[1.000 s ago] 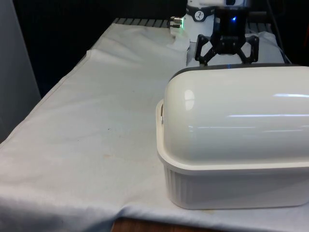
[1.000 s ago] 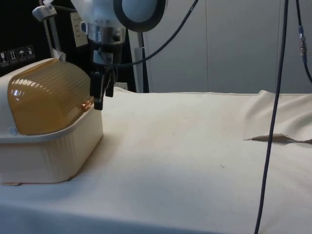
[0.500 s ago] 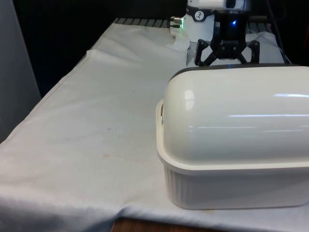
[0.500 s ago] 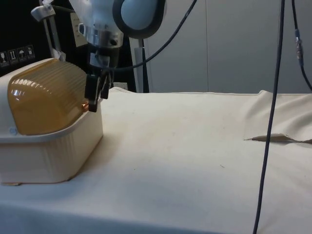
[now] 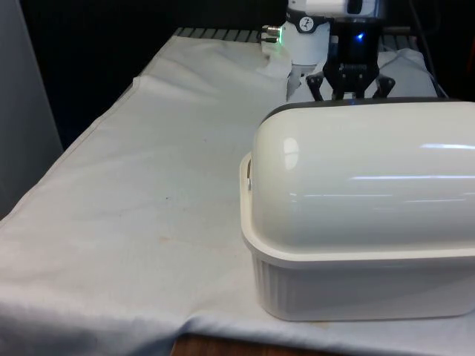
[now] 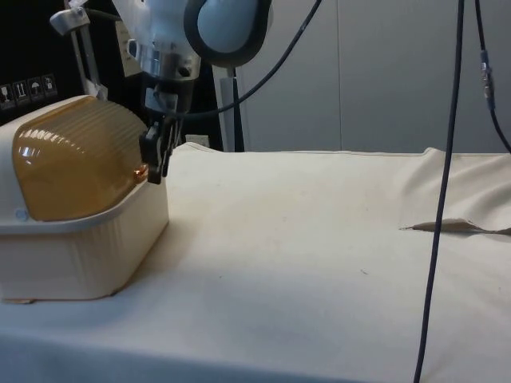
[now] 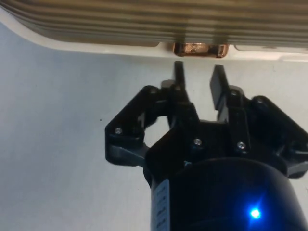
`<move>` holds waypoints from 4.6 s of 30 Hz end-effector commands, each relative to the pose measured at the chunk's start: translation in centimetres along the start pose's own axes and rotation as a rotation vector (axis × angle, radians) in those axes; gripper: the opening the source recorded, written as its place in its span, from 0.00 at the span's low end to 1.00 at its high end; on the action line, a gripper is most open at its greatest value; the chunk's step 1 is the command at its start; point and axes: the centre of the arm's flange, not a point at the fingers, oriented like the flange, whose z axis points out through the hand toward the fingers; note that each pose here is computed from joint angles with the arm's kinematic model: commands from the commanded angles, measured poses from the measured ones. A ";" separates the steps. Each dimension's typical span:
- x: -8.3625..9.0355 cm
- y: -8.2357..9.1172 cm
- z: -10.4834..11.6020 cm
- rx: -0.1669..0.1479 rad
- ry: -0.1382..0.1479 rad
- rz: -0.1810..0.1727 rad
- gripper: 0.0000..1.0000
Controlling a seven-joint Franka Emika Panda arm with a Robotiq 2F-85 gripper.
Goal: Open the lid, then close it.
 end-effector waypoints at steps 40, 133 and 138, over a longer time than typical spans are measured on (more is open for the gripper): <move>0.8 -0.6 -0.2 0.048 0.015 0.066 0.00; 11.9 1.4 -12.1 0.039 0.274 0.093 0.00; 12.4 1.6 -14.1 0.041 0.281 0.093 0.00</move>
